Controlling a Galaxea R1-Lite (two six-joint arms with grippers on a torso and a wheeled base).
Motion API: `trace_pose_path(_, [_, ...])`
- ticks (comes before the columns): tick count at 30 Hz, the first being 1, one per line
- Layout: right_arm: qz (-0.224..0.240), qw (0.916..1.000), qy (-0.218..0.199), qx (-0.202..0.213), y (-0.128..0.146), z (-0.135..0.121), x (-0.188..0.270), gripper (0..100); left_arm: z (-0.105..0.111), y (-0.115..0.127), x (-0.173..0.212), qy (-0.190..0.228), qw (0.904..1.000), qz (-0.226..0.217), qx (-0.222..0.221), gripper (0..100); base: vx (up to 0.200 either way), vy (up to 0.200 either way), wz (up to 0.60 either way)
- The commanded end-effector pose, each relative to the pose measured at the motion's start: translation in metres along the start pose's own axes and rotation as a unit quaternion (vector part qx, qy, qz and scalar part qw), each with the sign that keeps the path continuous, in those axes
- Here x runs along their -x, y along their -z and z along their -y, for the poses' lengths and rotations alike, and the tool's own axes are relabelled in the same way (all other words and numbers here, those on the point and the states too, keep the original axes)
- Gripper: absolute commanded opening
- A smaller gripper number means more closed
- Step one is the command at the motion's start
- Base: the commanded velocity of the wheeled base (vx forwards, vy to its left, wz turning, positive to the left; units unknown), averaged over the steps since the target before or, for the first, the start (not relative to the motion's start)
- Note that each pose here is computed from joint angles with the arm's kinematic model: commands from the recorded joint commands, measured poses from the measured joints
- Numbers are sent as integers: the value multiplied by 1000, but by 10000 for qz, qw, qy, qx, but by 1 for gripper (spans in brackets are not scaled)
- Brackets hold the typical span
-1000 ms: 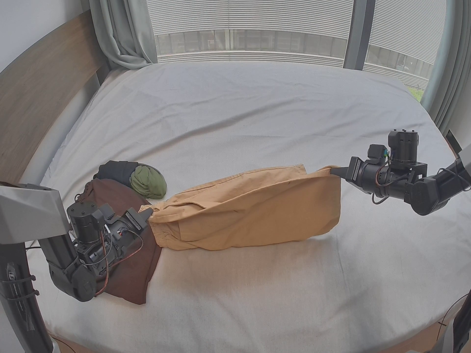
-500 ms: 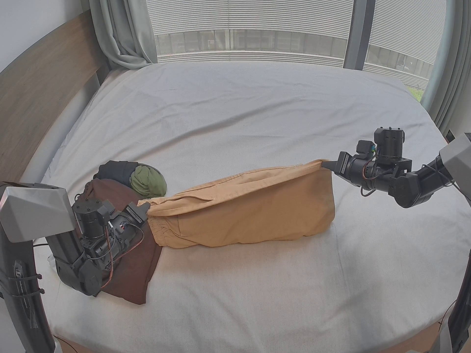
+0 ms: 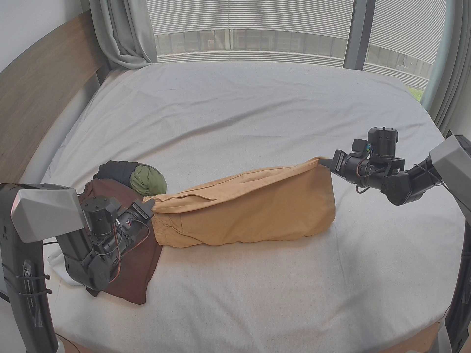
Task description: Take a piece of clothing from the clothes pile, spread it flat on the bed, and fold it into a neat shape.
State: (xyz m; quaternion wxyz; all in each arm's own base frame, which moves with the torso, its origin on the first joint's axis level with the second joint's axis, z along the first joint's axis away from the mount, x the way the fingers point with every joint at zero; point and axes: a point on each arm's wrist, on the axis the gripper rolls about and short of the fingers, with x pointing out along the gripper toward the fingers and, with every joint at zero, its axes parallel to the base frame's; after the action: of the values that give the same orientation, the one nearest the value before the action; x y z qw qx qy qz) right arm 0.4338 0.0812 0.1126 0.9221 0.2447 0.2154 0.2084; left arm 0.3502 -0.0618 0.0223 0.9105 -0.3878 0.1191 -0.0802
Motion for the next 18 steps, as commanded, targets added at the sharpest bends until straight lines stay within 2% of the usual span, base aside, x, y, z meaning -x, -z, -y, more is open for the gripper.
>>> trace_pose_path(1, [-28,10000,88,-35,6,9,-11,0,-7,5,-9,-26,10000,-22,4,0,0,0,0])
trace_pose_path(18, [303,9995,-87,95,12,20,-32,0,-10,6,-24,63,10000,73,-5,0,0,0,0])
